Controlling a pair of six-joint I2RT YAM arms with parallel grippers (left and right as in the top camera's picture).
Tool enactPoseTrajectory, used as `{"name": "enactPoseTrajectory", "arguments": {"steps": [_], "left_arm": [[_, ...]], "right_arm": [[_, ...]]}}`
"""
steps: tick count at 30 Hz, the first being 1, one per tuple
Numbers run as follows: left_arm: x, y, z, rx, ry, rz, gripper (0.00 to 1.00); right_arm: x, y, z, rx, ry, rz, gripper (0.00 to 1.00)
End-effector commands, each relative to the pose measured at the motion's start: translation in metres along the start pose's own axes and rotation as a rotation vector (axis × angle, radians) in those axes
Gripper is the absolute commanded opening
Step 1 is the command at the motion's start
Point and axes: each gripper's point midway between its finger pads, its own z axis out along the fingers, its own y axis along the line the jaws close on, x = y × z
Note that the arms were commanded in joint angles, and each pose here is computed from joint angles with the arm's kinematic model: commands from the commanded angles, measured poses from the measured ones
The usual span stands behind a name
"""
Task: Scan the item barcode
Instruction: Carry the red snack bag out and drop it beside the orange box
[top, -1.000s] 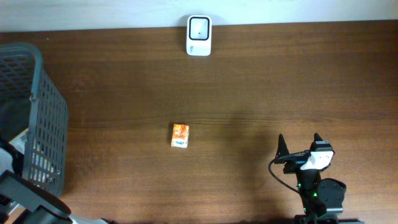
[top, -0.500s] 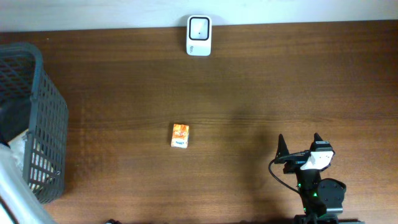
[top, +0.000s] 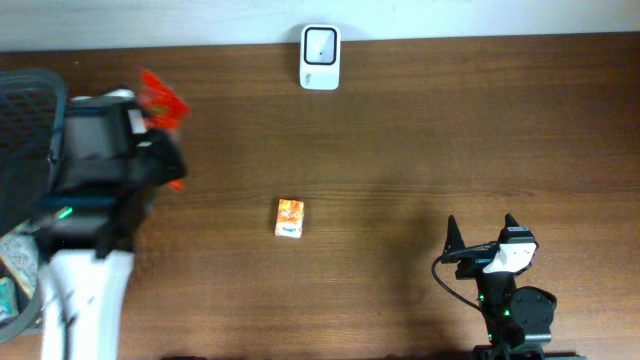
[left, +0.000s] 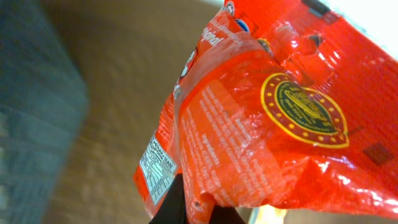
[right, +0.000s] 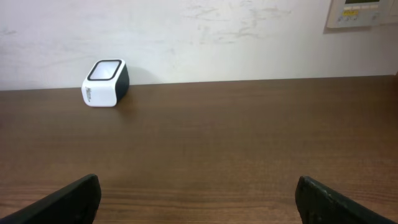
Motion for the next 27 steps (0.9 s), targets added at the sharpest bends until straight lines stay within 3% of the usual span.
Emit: {"name": "enactPoseTrajectory", "arguments": {"steps": [1,6,10,12,13,15,20,22,23,27], "left_arm": [[0.055,-0.021,0.064,-0.056,0.169,0.017,0.00],[0.103,-0.034,0.118,-0.096,0.327,0.065,0.00],[0.129,-0.059,0.147,-0.043,0.406,0.103,0.03],[0.134,-0.064,0.150,-0.039,0.415,0.115,0.42],[0.134,-0.063,0.151,-0.039,0.414,0.115,0.54],[0.128,-0.066,0.148,-0.032,0.399,0.112,0.65],[0.073,-0.084,0.117,0.037,0.274,0.130,0.69],[0.040,-0.088,0.093,0.069,0.190,0.131,0.94],[0.016,-0.086,0.074,0.086,0.126,0.132,0.99],[-0.049,-0.052,0.009,0.078,-0.051,0.043,0.99]], "right_arm": [[0.003,0.002,0.000,-0.011,0.008,0.004,0.99],[0.003,0.002,0.000,-0.011,0.008,0.004,0.99],[0.003,0.002,0.000,-0.011,0.008,0.004,0.99],[0.003,0.002,0.000,-0.011,0.008,0.004,0.99],[0.003,0.002,0.000,-0.011,0.008,0.004,0.99],[0.003,0.002,0.000,-0.011,0.008,0.004,0.99],[0.003,0.002,0.000,-0.011,0.008,0.004,0.99],[0.003,0.002,0.000,-0.011,0.008,0.004,0.99],[0.003,0.002,0.000,-0.011,0.008,0.004,0.99],[0.003,0.002,0.000,-0.011,0.008,0.004,0.99]]}}
